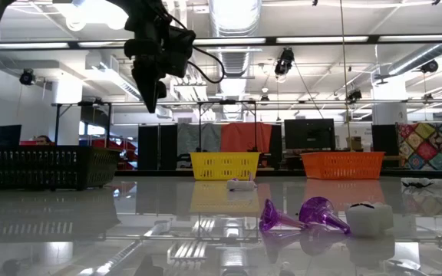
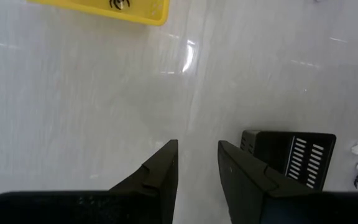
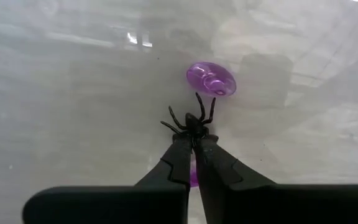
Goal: Sort Halloween decoration
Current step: Put the black spider toy into the yellow basket
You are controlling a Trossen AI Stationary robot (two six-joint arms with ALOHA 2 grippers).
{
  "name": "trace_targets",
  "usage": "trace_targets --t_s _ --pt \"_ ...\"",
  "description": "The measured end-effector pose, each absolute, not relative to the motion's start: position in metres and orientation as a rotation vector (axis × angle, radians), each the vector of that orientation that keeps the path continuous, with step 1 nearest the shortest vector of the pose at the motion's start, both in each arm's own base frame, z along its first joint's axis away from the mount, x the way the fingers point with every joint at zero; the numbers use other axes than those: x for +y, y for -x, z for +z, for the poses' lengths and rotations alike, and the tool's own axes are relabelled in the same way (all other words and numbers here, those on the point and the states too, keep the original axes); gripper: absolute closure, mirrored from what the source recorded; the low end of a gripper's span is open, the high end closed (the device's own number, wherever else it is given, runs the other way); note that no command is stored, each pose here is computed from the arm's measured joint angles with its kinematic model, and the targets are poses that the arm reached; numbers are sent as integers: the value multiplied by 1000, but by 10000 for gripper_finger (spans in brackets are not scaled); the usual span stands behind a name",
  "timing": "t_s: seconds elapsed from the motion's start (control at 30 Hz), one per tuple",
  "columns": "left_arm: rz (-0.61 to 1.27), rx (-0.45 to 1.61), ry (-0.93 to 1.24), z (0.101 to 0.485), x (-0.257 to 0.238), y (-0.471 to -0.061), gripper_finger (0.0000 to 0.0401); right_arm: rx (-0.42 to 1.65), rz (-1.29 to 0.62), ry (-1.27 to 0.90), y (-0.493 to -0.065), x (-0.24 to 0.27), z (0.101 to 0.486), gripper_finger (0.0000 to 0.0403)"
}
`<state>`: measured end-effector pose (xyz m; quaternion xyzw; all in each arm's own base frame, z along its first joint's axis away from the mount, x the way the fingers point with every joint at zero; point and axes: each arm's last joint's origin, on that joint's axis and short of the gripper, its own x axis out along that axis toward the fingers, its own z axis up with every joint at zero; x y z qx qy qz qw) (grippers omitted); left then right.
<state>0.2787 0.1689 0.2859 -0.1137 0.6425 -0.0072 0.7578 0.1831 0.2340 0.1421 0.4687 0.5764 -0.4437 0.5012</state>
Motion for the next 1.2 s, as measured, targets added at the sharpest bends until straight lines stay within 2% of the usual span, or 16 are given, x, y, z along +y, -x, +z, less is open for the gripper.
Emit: trace_targets --t_s 0.33,0.7,0.97,1.2 --pt "-43 1425 242 286 167 -276 306 1314 -912 -1189 -187 235 178 394" --pt "-27 1423 253 288 172 -270 306 1080 -804 -1157 -209 218 196 394" --pt "26 1419 301 292 187 -255 306 1022 -739 -1043 -232 186 208 394" --pt "63 1423 344 294 198 -243 306 956 -690 -908 -257 132 227 394"
